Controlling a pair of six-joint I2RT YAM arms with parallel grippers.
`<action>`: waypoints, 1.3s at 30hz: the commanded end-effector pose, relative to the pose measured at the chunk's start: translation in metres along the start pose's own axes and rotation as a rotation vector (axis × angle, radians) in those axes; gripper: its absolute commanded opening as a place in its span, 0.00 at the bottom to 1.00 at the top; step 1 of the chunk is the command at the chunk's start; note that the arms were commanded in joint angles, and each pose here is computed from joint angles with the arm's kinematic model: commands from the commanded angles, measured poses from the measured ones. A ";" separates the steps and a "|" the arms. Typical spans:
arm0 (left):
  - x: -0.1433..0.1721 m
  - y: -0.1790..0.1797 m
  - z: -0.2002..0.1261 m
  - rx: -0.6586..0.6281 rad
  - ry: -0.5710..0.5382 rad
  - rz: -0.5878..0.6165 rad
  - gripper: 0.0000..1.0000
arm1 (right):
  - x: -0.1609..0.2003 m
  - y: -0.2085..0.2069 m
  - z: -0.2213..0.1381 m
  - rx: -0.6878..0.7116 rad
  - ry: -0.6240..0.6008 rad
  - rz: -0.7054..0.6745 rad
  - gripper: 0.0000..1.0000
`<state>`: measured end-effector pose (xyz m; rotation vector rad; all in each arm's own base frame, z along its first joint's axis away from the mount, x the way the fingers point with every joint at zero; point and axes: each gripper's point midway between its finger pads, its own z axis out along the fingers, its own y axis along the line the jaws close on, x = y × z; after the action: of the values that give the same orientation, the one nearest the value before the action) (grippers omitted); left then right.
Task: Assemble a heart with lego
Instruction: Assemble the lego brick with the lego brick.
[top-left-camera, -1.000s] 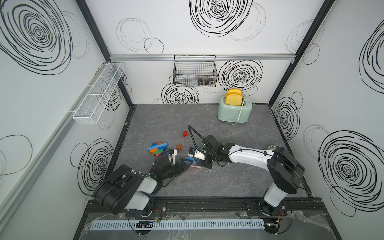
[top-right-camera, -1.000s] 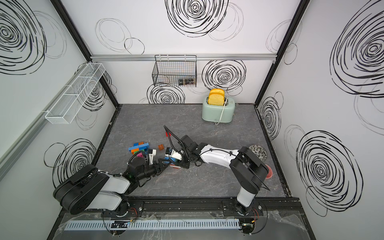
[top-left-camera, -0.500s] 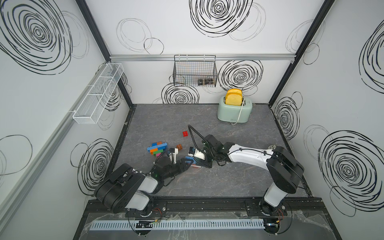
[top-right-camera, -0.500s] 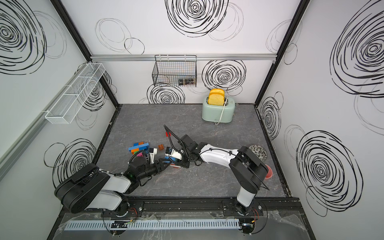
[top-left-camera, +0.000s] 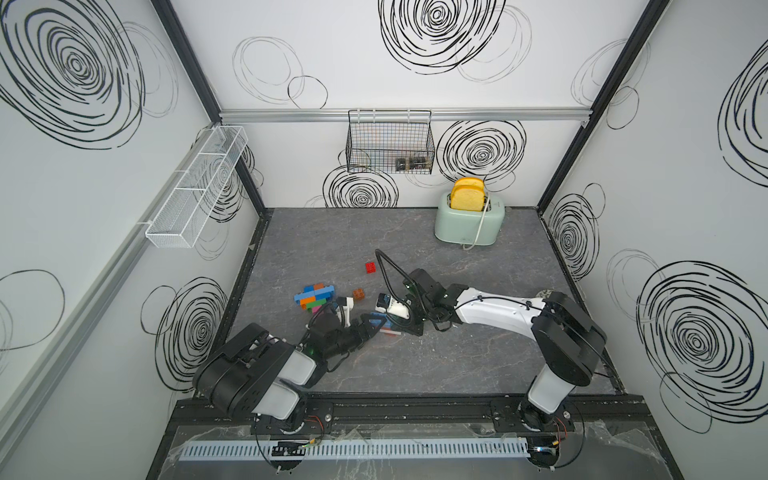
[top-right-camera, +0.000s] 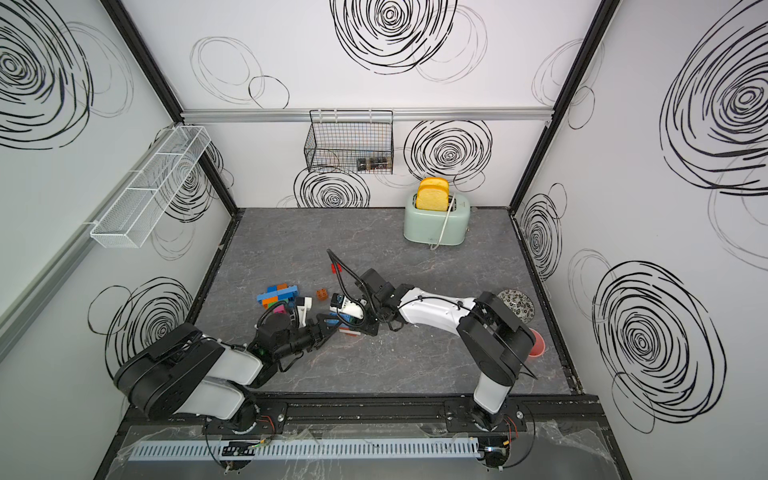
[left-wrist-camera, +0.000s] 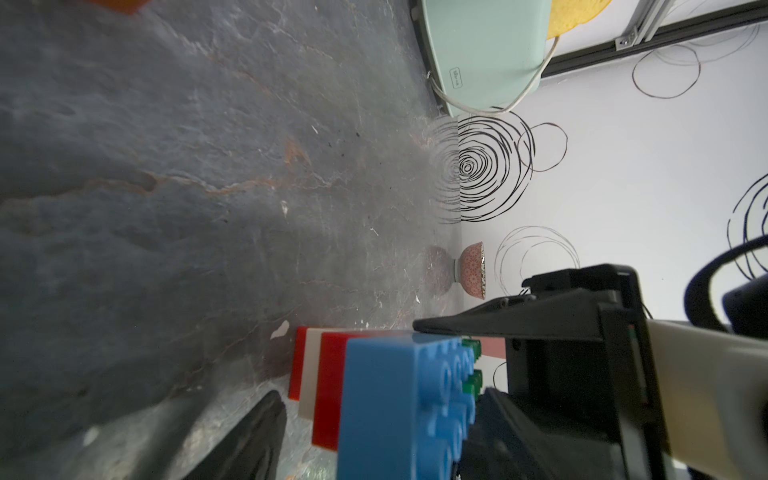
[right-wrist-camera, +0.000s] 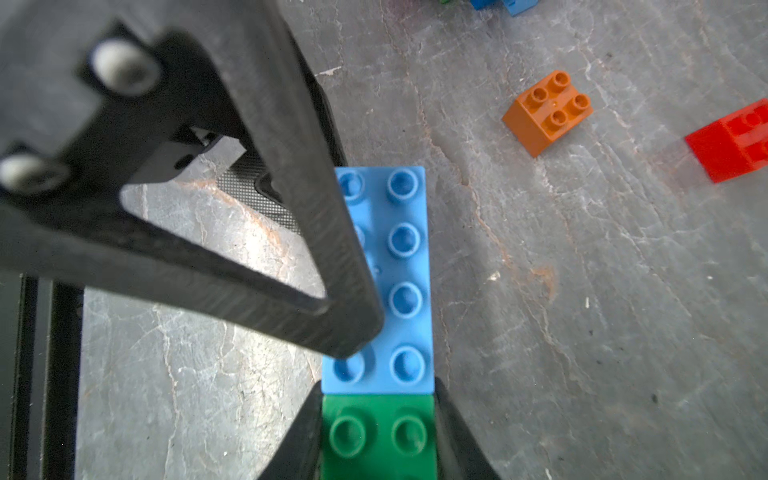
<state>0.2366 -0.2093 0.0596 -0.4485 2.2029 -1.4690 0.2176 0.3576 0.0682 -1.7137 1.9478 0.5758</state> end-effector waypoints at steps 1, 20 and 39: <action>-0.006 -0.010 -0.002 0.060 -0.028 -0.024 0.78 | 0.048 0.021 0.017 -0.088 0.164 0.047 0.34; 0.023 0.026 0.000 -0.095 0.032 0.015 0.58 | 0.048 0.018 0.019 -0.069 0.178 0.047 0.34; 0.021 0.003 0.004 -0.021 0.047 0.009 0.75 | 0.045 0.016 0.018 -0.058 0.178 0.055 0.35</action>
<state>0.2359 -0.2125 0.0556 -0.4577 2.1860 -1.4137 0.2187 0.3579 0.0671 -1.7208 1.9640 0.5599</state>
